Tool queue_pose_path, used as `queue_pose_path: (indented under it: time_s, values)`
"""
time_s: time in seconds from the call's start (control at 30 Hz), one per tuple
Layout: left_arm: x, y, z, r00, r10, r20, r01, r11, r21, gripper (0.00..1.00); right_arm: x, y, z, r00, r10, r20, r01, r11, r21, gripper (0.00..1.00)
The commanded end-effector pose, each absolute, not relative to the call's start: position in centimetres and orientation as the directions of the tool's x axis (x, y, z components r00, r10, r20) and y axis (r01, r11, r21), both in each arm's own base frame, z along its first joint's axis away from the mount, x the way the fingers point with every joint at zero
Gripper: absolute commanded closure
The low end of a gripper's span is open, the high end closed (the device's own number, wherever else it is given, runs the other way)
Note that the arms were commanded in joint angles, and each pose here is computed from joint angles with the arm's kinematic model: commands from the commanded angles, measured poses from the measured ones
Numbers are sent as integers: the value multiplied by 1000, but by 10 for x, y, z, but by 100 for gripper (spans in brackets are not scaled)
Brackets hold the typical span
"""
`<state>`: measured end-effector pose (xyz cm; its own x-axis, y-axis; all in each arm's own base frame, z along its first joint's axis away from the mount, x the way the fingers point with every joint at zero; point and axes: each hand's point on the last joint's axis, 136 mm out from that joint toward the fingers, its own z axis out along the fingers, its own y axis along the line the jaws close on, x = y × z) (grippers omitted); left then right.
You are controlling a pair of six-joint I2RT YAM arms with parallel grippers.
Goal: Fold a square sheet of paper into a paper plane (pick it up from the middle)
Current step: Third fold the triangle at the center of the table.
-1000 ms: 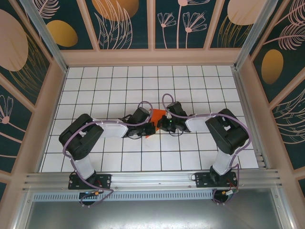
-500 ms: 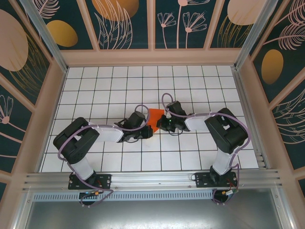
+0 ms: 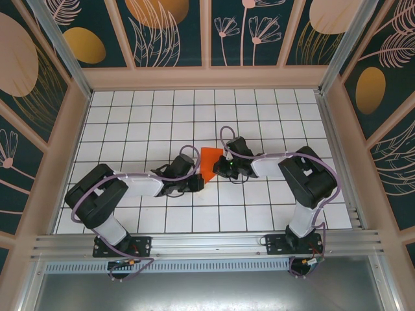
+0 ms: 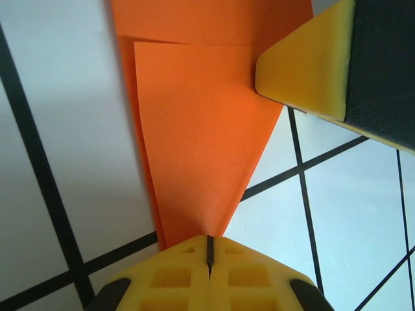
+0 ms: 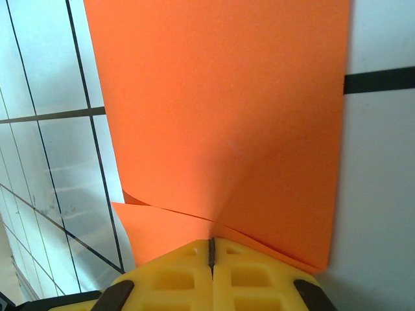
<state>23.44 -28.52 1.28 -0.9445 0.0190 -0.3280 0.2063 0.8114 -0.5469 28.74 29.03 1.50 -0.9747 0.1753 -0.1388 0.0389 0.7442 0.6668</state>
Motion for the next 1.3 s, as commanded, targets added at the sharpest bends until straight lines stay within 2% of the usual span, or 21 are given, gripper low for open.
queue_pose_path:
  time_s: [0.0, 0.23, 0.4, 0.67, 0.83, 0.97, 1.27]
  values:
    - [188, -236, -29, -986, 83, -143, 134, 909, -394, 100, 270, 249, -40, -975, 212, -65, 155, 861, 485, 100]
    - [183, -231, -29, -986, 88, -139, 136, 912, -388, 100, 270, 249, -40, -975, 212, -65, 155, 861, 484, 100]
    - [191, -235, -14, -980, 78, -185, 148, 903, -404, 100, 269, 248, -41, -975, 213, -64, 157, 862, 482, 100]
    - [225, -258, 47, -931, -59, -360, 153, 833, -531, 100, 263, 249, -35, -970, 240, -47, 184, 841, 509, 100]
    - [242, -276, 76, -902, -164, -400, 148, 752, -642, 100, 258, 253, -22, -950, 311, -40, 239, 801, 550, 100]
    - [245, -294, 70, -918, -175, -356, 136, 704, -697, 100, 258, 258, -13, -938, 344, -42, 258, 775, 577, 100]
    - [258, -300, 33, -938, -172, -302, 66, 765, -641, 100, 261, 264, -6, -948, 312, -62, 218, 780, 586, 100]
